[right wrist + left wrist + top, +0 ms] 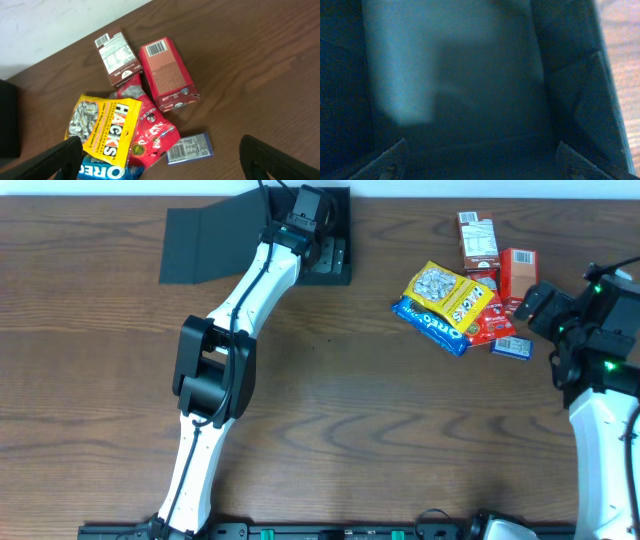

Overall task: Pack container
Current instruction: 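Reach the left gripper to the black box lid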

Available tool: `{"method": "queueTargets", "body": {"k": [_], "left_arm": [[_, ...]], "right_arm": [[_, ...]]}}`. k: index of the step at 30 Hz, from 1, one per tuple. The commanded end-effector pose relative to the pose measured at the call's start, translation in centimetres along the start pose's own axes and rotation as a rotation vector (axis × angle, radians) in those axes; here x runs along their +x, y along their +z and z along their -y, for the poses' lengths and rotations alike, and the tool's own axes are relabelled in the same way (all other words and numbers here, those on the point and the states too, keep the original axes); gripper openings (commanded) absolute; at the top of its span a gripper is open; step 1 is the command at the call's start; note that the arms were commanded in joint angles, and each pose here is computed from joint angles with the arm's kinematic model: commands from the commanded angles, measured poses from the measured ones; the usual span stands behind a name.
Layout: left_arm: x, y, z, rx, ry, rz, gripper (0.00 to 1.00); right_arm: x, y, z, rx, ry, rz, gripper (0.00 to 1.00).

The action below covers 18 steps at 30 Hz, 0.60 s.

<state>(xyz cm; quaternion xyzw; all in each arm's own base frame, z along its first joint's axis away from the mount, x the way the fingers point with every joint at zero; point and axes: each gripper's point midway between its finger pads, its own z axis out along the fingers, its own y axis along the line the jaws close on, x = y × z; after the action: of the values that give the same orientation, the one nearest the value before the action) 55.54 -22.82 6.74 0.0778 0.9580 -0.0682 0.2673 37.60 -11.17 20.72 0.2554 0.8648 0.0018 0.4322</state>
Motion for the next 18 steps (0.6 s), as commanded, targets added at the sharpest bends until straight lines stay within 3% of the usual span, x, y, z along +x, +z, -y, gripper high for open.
{"method": "queueTargets", "body": {"k": [1, 14, 18], "left_arm": [[2.1, 0.7, -0.1, -0.004, 0.005, -0.081, 0.95], [12.0, -3.7, 0.2, 0.018, 0.054, -0.524, 0.95], [12.8, -4.5, 0.7, 0.020, 0.080, -0.558, 0.95]], "right_arm": [[-0.8, -0.3, 0.1, 0.008, -0.010, 0.019, 0.99], [-0.9, -0.3, 0.1, 0.007, -0.010, 0.023, 0.99], [-1.1, -0.3, 0.1, 0.005, -0.010, 0.032, 0.99]]}}
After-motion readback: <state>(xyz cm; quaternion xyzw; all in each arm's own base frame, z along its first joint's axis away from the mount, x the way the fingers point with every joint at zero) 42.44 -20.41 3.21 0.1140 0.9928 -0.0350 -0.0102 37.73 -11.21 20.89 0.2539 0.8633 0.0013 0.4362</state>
